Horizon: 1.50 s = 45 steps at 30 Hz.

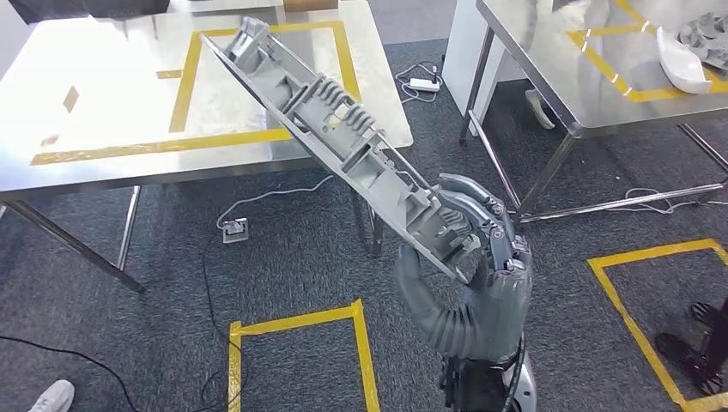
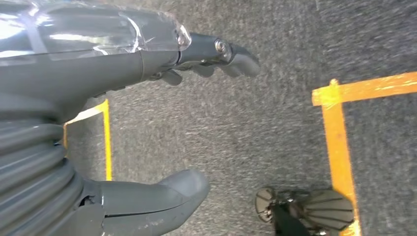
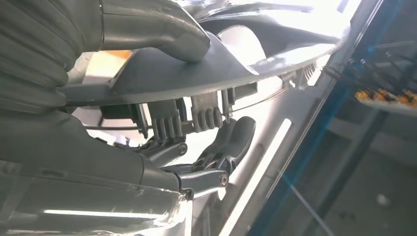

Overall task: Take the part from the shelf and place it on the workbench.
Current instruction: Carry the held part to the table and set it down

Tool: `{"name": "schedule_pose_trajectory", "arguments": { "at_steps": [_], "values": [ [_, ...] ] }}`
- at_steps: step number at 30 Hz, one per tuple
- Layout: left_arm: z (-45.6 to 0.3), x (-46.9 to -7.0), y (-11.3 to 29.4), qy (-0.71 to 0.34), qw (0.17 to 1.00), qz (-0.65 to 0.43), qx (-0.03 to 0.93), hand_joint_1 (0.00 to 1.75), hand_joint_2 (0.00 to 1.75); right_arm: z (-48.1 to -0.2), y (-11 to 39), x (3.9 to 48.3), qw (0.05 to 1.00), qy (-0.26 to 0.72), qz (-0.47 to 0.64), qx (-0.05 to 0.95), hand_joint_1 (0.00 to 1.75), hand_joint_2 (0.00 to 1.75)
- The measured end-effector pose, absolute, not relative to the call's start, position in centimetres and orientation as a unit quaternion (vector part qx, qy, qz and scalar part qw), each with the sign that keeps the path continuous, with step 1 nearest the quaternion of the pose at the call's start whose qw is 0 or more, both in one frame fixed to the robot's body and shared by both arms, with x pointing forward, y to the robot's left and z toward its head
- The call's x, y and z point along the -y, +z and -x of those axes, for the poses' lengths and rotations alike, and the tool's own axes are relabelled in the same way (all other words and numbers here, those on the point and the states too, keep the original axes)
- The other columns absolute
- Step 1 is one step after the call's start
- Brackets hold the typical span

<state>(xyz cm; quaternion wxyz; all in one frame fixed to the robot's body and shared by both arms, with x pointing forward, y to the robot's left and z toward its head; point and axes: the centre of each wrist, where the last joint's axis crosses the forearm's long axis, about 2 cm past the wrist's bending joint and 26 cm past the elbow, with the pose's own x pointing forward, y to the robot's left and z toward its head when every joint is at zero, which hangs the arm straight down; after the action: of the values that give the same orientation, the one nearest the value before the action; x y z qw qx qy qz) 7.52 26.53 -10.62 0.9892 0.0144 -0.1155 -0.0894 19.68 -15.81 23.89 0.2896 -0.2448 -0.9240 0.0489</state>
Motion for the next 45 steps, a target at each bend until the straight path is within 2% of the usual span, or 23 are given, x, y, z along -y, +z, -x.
{"name": "schedule_pose_trajectory", "arguments": {
  "at_steps": [45],
  "values": [
    [-7.51,-26.42,-10.62,-0.092,0.989,-0.015,0.115,0.0,1.75,-19.85,23.96,15.89,0.288,0.044,0.245,0.925,1.75,1.75]
  ]
}}
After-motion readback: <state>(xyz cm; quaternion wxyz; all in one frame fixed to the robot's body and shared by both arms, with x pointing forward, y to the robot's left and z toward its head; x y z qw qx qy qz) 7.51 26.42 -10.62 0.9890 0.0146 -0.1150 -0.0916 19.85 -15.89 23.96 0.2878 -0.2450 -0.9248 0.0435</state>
